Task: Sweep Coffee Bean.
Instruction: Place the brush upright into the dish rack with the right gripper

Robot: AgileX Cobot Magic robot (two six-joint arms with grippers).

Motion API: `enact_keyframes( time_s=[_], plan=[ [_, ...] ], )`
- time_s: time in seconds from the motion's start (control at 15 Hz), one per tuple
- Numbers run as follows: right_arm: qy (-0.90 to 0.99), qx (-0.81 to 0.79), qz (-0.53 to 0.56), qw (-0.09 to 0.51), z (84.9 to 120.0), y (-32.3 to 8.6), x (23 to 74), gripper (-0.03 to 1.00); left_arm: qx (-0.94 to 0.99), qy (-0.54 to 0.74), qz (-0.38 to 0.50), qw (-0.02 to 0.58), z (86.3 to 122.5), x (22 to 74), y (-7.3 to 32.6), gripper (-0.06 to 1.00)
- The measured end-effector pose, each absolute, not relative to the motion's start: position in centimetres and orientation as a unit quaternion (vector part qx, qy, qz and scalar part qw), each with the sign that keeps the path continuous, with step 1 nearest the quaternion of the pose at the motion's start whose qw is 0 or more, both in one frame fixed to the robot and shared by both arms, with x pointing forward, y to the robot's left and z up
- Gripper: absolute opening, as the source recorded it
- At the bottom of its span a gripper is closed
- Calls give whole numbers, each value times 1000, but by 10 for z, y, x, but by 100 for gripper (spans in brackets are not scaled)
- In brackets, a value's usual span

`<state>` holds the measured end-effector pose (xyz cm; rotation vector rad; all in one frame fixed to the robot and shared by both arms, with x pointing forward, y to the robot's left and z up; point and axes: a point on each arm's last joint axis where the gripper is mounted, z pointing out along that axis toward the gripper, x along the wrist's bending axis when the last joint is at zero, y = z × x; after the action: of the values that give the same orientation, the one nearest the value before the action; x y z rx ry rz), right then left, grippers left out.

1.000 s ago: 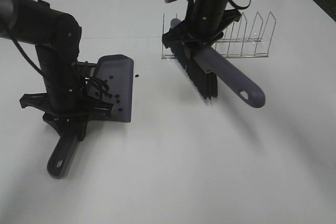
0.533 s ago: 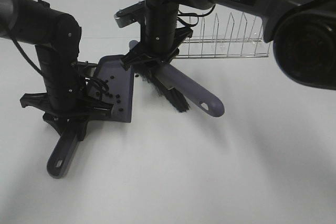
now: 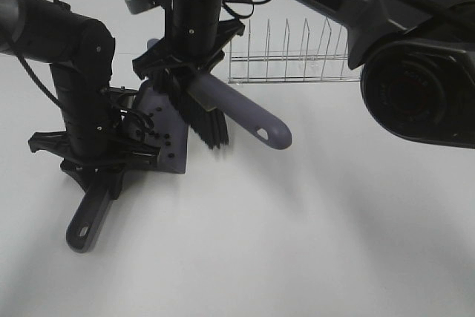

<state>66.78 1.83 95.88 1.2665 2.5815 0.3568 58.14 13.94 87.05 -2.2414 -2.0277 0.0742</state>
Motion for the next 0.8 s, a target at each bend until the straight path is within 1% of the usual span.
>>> enact_keyframes(
  time_s=[0.13,0.27,0.4,0.6,0.8],
  plan=[
    [878,427,129,172,984,12,673,28,-741,-669,25,59,870,581,139,32],
    [876,424,124,195,990,7,675,28,-741,-668,25,59,870,581,139,32],
    [874,427,117,199,990,2,677,28,-741,-668,25,59,870,581,139,32],
    [866,445,113,201,991,-16,688,28,-741,-668,25,59,870,581,139,32],
    [854,470,96,201,998,-49,697,28,-741,-668,25,59,870,581,139,32]
  ],
)
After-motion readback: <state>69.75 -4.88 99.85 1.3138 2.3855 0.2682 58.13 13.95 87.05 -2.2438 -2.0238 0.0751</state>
